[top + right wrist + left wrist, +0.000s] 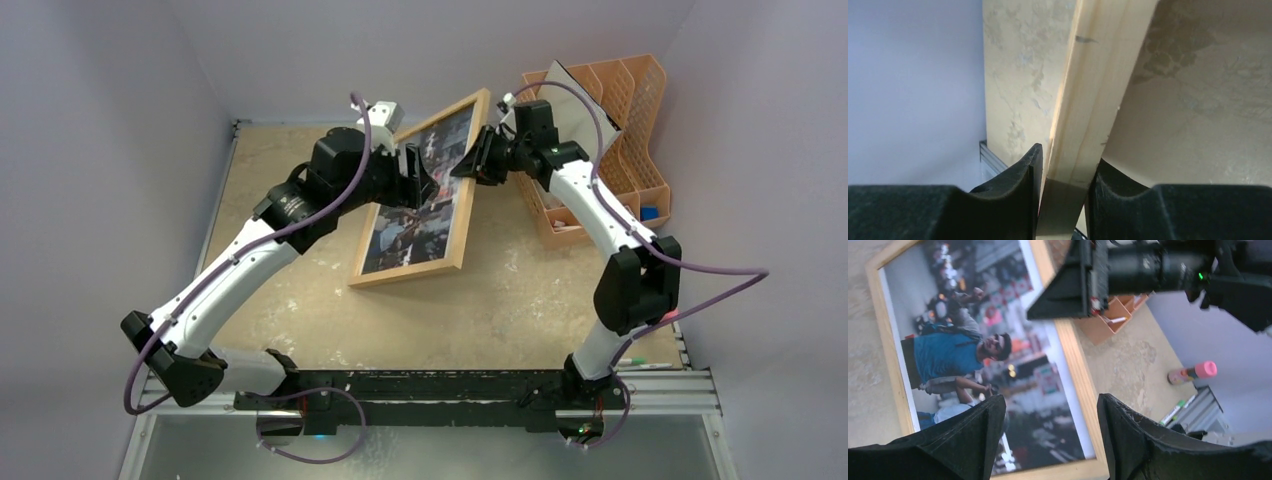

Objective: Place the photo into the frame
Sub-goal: Turn over the photo frame at the center of the board.

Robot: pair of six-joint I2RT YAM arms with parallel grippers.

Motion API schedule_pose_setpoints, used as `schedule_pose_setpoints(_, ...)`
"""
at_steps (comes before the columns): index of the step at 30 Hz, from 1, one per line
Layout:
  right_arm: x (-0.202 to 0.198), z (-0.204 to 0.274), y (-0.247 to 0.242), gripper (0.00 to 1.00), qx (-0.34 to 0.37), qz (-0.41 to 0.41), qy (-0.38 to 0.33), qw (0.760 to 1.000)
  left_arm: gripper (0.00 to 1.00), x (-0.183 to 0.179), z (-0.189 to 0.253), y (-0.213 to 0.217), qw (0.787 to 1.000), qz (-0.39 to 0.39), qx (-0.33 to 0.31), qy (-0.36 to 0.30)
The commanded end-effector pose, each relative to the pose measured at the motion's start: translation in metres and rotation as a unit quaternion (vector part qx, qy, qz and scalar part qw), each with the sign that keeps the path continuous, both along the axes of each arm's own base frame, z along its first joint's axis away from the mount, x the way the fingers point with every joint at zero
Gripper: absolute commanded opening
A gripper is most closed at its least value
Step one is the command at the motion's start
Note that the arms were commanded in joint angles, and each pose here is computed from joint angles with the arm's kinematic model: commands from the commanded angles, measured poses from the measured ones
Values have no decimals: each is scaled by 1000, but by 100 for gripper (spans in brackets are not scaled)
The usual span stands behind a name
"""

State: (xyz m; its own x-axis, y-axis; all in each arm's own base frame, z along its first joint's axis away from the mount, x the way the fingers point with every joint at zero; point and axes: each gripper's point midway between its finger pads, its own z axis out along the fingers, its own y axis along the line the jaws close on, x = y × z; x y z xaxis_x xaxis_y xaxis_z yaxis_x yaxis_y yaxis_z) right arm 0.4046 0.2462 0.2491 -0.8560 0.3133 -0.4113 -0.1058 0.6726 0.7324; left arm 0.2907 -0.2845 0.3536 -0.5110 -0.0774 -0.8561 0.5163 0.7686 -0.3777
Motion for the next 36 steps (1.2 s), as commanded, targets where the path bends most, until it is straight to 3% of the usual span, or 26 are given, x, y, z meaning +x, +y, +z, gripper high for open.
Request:
schedule_pose_setpoints(1, -26, 22, 14, 29, 30, 104, -103, 989, 70, 25, -16, 39, 992, 126, -10, 27)
schedule_pose_setpoints(10, -39, -60, 25, 27, 57, 140, -56, 987, 70, 54, -127, 149, 946, 281, 38, 154)
schedule_pose_setpoints(16, -36, -96, 33, 38, 53, 149, -48, 986, 71, 48, -191, 201, 913, 334, 76, 223)
schedule_pose_setpoints(22, -34, -116, 37, 40, 49, 144, -44, 987, 71, 42, -233, 217, 895, 349, 70, 269)
schedule_pose_setpoints(28, -25, -137, 29, 54, 8, 125, -41, 991, 71, 36, -268, 233, 875, 369, 72, 306)
schedule_pose_setpoints(36, -4, -156, -3, 70, -90, 40, -39, 994, 71, 78, -251, 237, 887, 359, 64, 284)
